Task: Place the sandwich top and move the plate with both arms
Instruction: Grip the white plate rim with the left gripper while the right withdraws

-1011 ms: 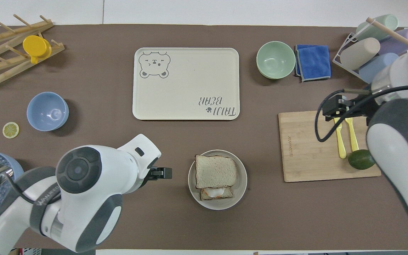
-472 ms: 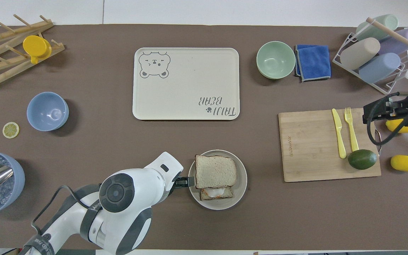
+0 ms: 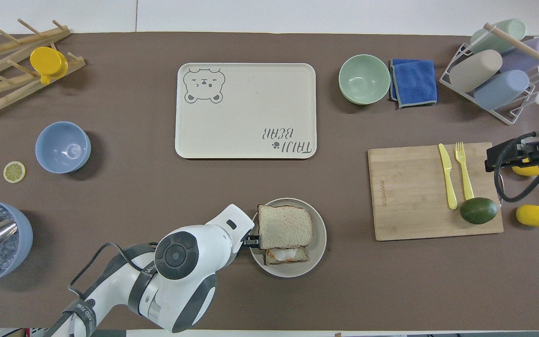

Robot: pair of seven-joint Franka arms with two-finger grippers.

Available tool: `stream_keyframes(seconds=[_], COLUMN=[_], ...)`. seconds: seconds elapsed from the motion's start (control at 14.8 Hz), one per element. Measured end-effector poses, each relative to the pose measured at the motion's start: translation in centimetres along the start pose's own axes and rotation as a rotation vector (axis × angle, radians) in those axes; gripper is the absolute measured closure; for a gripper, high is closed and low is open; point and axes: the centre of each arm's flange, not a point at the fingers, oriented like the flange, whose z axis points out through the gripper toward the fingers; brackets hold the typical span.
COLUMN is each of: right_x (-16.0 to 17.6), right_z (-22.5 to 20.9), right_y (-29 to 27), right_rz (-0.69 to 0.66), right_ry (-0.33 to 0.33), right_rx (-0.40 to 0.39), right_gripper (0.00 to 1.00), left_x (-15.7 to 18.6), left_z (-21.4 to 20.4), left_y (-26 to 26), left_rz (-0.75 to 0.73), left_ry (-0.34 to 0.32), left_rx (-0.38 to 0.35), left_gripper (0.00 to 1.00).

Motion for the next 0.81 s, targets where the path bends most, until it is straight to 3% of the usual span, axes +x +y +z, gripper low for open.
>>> stream_keyframes(seconds=[0.07,0.2,0.34,0.61,0.81], right_x=[0.1,0.3,0.3,0.3,0.3], right_z=[-0.1,-0.2,-0.2,-0.2,-0.2], right_y=[0.5,1.2,1.4,1.5,1.4], right_rz=[0.009,0.022,0.025,0.027,0.025], right_ry=[0.011,0.025,0.026,0.025,0.025], right_rx=[0.003,0.008,0.008,0.009,0.009], right_gripper=[0.00,0.00,0.00,0.00,0.00], left_x=[0.0,-0.2,-0.4,-0.5,-0.6], left_z=[0.0,0.0,0.1,0.0,0.2], left_y=[0.0,0.3,0.6,0.8,1.1], left_rz=[-0.011,-0.018,-0.013,-0.010,-0.019], left_ry=[-0.003,-0.006,-0.007,0.004,0.012], left_rx=[-0.008,-0.017,-0.019,-0.027,-0.042], left_gripper=[0.34,0.48,0.55,0.63,0.64])
